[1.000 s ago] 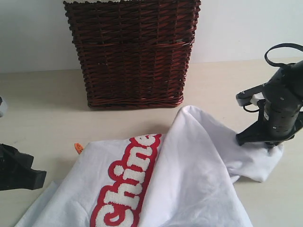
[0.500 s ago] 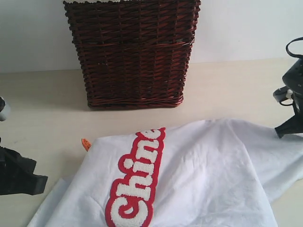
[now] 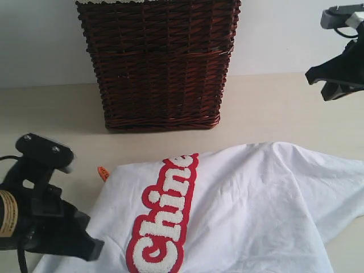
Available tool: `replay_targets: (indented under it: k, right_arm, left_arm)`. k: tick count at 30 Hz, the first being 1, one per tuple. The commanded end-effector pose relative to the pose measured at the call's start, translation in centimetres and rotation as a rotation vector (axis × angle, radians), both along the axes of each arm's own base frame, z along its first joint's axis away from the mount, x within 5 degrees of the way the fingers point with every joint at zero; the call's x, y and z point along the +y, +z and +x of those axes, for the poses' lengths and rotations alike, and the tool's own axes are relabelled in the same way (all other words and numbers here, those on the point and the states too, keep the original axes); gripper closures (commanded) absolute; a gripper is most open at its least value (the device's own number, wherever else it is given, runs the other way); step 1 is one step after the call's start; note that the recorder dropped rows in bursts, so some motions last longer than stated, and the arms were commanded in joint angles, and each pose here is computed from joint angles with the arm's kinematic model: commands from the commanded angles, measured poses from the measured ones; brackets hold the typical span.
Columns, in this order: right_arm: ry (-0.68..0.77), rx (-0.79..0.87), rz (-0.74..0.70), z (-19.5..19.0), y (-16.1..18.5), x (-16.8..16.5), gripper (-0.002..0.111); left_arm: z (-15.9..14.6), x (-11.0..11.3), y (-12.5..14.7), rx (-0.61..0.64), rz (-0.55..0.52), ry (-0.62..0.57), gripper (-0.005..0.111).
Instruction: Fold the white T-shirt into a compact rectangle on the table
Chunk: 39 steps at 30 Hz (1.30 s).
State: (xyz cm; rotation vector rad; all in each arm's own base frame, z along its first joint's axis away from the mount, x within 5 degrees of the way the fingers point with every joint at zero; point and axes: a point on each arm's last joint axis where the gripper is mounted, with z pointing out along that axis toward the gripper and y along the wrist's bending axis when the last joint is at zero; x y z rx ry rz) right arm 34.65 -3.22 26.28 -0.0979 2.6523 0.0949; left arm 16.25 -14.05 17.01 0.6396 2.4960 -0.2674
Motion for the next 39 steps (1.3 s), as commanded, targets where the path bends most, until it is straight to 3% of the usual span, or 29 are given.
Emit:
replay_targets:
  k: [1, 5, 9, 15, 20, 24, 27, 31, 35, 39]
  right_arm:
    - [0.149, -0.016, 0.055, -2.3, 2.1, 2.9, 0.095]
    - [0.461, 0.128, 0.063, -5.1, 1.5, 7.7, 0.079]
    - [0.587, 0.311, -0.021, -7.7, -0.5, 11.0, 0.073]
    - [0.553, 0.6, -0.132, -12.1, -4.5, 12.3, 0.073]
    - [0.48, 0.687, -0.167, -14.1, -6.2, 12.8, 0.065]
    - [0.523, 0.759, -0.213, -16.2, -7.7, 12.9, 0.058]
    - [0.416, 0.779, -0.295, -16.5, -8.3, 12.0, 0.056]
    - [0.221, 0.674, -0.366, -15.2, -9.6, 11.5, 0.054]
    - [0.202, 0.666, -0.279, -14.5, -11.9, 12.6, 0.054]
    - [0.209, 0.713, -0.342, -13.9, -13.7, 12.4, 0.056]
  left_arm:
    - [-2.7, -2.7, -0.7, 0.035, 0.027, -0.189, 0.107]
    - [-5.0, -4.3, -0.9, 0.037, 0.046, -0.339, 0.107]
    - [-5.2, -4.2, -0.9, 0.049, 0.06, -0.333, 0.107]
    - [-5.2, -4.0, -1.1, 0.056, 0.082, -0.333, 0.107]
    - [-5.2, -3.9, -1.1, 0.057, 0.089, -0.336, 0.107]
    - [-5.2, -4.0, -1.1, 0.049, 0.091, -0.344, 0.107]
    - [-5.2, -4.1, -1.0, 0.041, 0.079, -0.349, 0.107]
    - [-5.2, -4.2, -1.0, 0.036, 0.07, -0.351, 0.107]
    - [-5.2, -4.2, -0.9, 0.033, 0.064, -0.352, 0.107]
    - [-5.2, -4.2, -1.0, 0.042, 0.068, -0.343, 0.107]
